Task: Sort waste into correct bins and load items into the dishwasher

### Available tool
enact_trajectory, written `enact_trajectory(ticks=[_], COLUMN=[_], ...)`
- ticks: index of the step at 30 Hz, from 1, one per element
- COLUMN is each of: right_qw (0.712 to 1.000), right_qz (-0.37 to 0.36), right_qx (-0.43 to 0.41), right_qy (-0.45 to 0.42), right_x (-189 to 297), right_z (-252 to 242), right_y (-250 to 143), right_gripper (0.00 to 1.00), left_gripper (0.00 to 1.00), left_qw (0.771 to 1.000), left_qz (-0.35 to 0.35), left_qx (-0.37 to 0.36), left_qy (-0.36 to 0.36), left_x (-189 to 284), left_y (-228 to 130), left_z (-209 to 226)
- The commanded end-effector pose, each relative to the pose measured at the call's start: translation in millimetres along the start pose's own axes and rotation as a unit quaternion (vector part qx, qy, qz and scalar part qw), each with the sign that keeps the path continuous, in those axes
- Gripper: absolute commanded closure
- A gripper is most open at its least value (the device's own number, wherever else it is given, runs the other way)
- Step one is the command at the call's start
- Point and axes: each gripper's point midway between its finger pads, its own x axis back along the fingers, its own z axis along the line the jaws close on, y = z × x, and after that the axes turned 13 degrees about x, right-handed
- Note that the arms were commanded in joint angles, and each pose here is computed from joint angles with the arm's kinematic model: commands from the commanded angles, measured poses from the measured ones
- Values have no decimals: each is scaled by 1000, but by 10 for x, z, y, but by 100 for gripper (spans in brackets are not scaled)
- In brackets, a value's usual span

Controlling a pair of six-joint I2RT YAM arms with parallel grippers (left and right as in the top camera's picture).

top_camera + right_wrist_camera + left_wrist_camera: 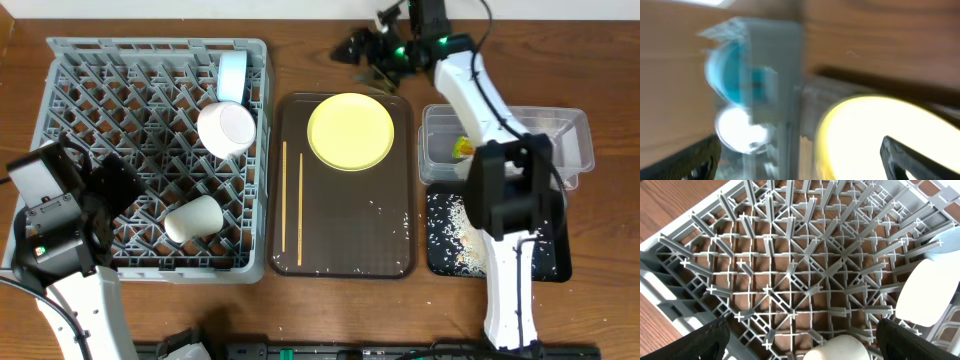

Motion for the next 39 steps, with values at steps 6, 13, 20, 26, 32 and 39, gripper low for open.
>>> enact_trajectory(ticks=[6, 13, 20, 26, 32, 39], right_qw=[897, 864, 837, 816, 818, 822], right_qz=[90, 35, -88, -166, -164, -136], right_qx=[272, 419, 485, 521, 526, 505], right_qy=[-336, -276, -236, -186, -162, -226], right_x=[137, -585, -863, -1196, -1504, -1500], right_z=[87, 1021, 1750, 2038, 1907, 1450], right_y=[-587, -719, -486, -328, -391, -331], right_gripper=[1, 99, 99, 99, 99, 99], left_gripper=[5, 5, 5, 5, 5, 5], left_qw=[1000, 1000, 1000, 1000, 1000, 1000], left_qz=[-9, -9, -9, -9, -9, -9], left_qx=[4, 4, 4, 4, 4, 4], left_qy=[1, 1, 1, 1, 1, 1], left_x=[34, 34, 34, 34, 34, 34], left_y=[59, 60, 59, 59, 59, 59], left_z=[3, 4, 2, 3, 3, 3])
